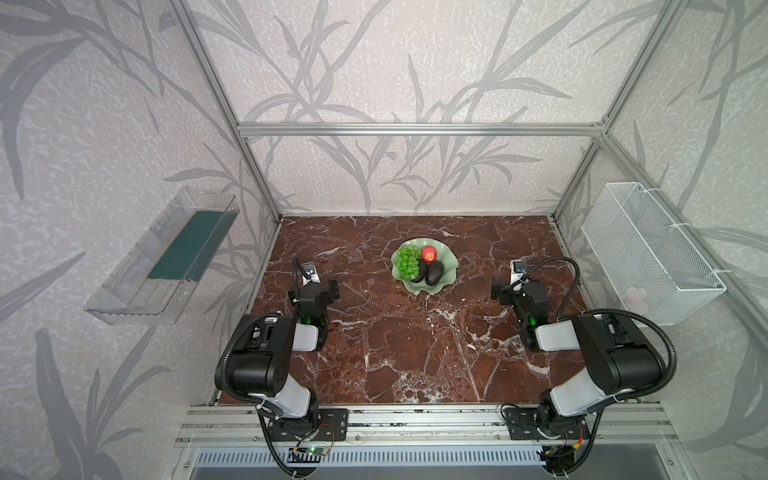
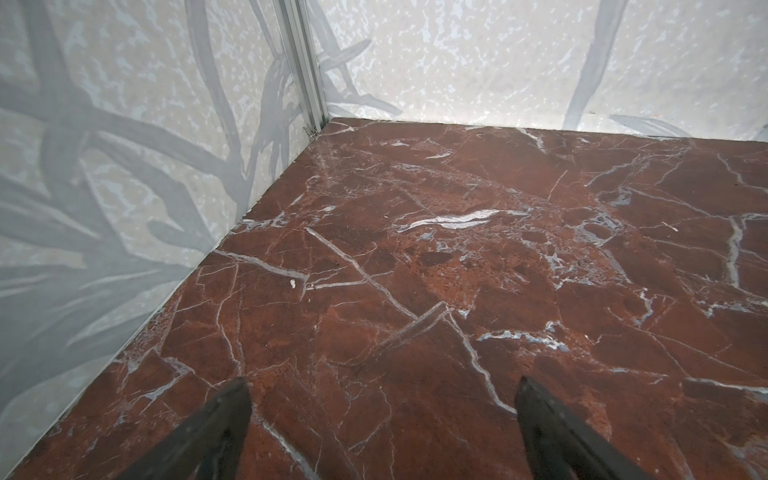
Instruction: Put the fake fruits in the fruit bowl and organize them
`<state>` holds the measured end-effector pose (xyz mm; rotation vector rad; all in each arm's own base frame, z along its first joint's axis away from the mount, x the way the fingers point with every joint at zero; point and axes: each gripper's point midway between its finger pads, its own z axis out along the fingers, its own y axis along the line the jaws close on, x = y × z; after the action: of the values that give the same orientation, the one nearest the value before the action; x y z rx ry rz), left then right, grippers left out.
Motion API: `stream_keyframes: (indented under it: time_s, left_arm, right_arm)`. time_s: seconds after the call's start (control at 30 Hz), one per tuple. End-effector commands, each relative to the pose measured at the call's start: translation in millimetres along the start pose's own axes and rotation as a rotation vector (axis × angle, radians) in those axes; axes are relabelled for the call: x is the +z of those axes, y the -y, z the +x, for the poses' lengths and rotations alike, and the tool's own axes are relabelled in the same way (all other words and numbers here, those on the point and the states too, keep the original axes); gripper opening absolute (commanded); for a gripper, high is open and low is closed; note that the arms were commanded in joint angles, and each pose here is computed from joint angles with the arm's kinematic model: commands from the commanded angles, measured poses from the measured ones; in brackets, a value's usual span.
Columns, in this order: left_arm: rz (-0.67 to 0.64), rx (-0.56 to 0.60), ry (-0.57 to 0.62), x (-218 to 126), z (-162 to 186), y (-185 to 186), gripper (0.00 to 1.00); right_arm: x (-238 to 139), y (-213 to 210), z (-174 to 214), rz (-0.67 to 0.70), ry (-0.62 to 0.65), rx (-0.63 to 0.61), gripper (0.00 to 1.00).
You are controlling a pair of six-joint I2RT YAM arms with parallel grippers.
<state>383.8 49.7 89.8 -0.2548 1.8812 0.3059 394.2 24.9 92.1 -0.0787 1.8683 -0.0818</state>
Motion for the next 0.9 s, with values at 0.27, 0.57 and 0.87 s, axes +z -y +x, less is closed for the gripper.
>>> stream_keyframes:
  time_s: [0.27,0.57,0.87]
  left_arm:
    - [-0.013,-0.009,0.038,2,-11,-2,0.99]
    - [-0.012,-0.009,0.038,2,-12,-2,0.99]
    - [-0.012,-0.009,0.038,2,-11,-1,0.99]
  right_arm:
    - [2,3,-2,0.016,-0.007,0.0,0.99]
    - [1,7,-3,0.04,0.0,0.012,0.99]
    - [-1,9,-3,0.065,0.005,0.011,0.99]
